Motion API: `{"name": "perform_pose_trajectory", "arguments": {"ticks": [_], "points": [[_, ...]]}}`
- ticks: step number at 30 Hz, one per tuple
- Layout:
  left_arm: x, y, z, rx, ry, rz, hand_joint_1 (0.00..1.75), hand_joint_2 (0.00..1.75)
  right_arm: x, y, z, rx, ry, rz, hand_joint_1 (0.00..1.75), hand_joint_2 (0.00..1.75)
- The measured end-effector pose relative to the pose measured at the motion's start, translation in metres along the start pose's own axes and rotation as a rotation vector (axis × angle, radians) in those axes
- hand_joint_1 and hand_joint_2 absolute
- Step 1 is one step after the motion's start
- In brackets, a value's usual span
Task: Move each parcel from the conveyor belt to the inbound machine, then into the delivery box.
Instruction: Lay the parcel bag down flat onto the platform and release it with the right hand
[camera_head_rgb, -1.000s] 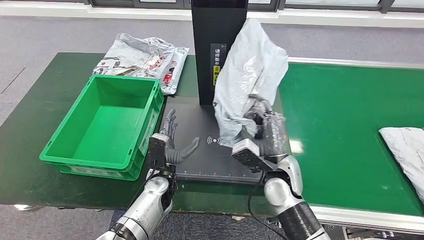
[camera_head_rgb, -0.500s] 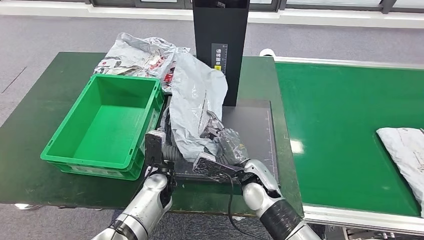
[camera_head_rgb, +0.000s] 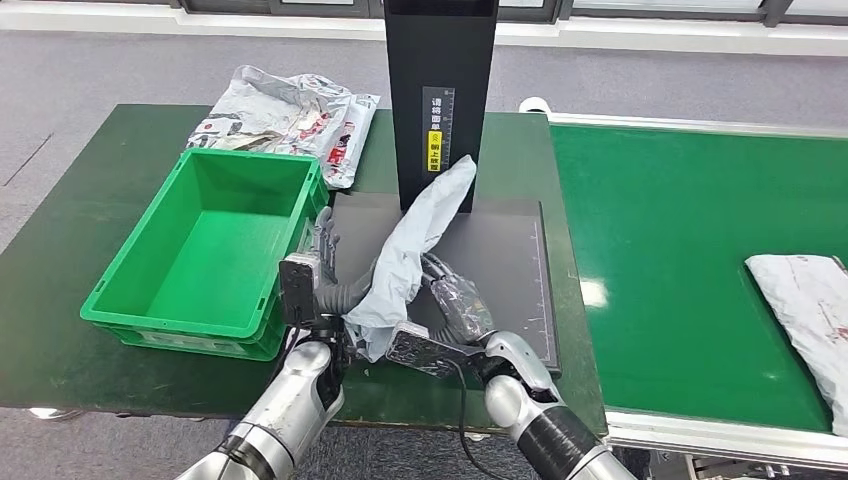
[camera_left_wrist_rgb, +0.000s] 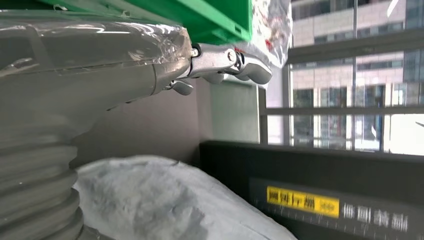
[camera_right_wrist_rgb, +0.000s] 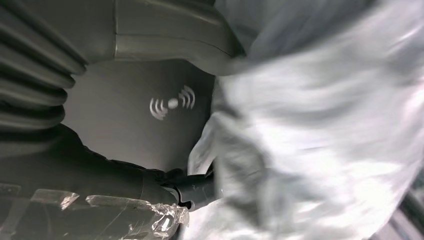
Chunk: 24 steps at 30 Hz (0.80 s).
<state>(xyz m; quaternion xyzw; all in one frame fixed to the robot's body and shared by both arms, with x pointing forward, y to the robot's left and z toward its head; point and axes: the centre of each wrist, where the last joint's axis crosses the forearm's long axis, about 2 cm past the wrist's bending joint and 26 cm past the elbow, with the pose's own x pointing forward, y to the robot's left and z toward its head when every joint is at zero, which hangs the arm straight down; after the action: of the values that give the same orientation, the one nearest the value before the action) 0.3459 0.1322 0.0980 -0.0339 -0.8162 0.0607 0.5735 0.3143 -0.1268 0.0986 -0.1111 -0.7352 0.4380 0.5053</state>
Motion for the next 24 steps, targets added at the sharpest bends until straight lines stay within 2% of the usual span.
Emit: {"name": "perform_pose_trajectory", "arguments": {"ticks": [7, 15, 20, 24], "points": [[0.006, 0.007, -0.004, 0.101, -0.023, -0.008, 0.00, 1.75, -0.005, -0.010, 0.007, -0.243, -0.029, -0.105, 0.00, 0.00], [0.012, 0.007, -0.007, 0.139, -0.051, 0.012, 0.00, 1.75, -0.009, -0.013, 0.014, -0.367, -0.054, -0.173, 0.00, 0.00], [0.011, 0.005, -0.005, 0.059, -0.061, 0.007, 0.00, 1.75, -0.011, -0.011, 0.025, -0.463, -0.076, -0.228, 0.00, 0.00], [0.003, 0.000, 0.002, -0.010, -0.028, -0.020, 0.00, 1.75, -0.011, -0.010, 0.031, -0.494, -0.070, -0.249, 0.00, 0.00]]}}
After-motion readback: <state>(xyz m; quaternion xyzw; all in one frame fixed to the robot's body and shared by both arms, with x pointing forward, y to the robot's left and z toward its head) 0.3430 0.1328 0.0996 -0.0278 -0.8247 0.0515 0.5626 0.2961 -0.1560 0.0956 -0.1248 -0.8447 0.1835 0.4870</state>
